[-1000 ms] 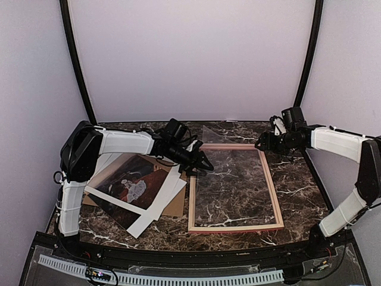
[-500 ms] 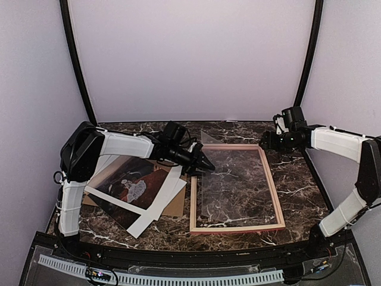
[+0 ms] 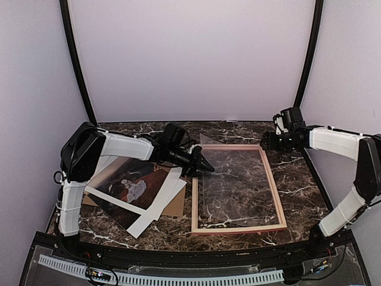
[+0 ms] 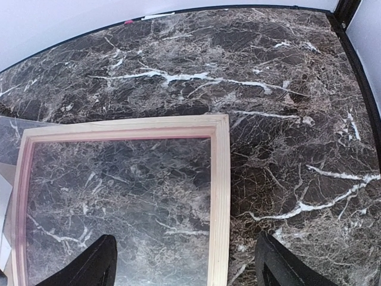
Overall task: Put the photo into the frame
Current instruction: Pick up the glass panel from the frame body.
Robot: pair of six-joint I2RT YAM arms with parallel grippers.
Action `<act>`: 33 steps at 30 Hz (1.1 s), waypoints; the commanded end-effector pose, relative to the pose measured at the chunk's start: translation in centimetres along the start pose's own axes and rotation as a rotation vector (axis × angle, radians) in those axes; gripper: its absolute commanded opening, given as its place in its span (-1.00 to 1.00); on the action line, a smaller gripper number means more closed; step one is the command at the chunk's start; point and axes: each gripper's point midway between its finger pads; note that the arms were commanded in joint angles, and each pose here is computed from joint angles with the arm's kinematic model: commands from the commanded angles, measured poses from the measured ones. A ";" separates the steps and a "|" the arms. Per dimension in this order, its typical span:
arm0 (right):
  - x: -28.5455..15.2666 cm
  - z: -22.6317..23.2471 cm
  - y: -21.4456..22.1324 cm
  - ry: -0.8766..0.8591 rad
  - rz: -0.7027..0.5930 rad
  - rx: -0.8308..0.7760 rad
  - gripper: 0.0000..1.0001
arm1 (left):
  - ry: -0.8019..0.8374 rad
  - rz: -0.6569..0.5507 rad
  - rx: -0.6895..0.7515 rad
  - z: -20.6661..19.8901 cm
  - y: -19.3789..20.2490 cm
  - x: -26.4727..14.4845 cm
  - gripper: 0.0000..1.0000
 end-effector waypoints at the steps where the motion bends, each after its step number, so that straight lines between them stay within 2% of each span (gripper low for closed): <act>1: 1.4 -0.4 0.0 0.030 -0.008 -0.022 0.62 | 0.032 0.039 -0.012 -0.3 1.4 0.7 -0.57; 16: 5.0 -2.2 1.2 0.091 0.077 -0.012 0.59 | 0.003 0.041 0.000 0.4 1.9 0.8 -0.62; 19: 4.8 -2.2 0.9 0.084 0.072 -0.003 0.59 | 0.012 0.043 0.011 -0.2 1.8 0.8 -0.67; 28: 2.7 -2.0 0.1 0.043 0.050 0.023 0.59 | 0.055 0.025 0.095 -3.2 0.7 0.1 -0.99; 33: 0.6 -2.1 -0.5 0.031 0.025 0.038 0.59 | 0.080 0.002 0.167 -5.7 -0.2 -0.7 -1.00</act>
Point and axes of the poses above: each gripper's point midway between its finger pads, its own x axis out along the fingers, its own z axis along the line the jaws close on, y = z × x, and after that the axes turned 14 degrees about x, right-handed
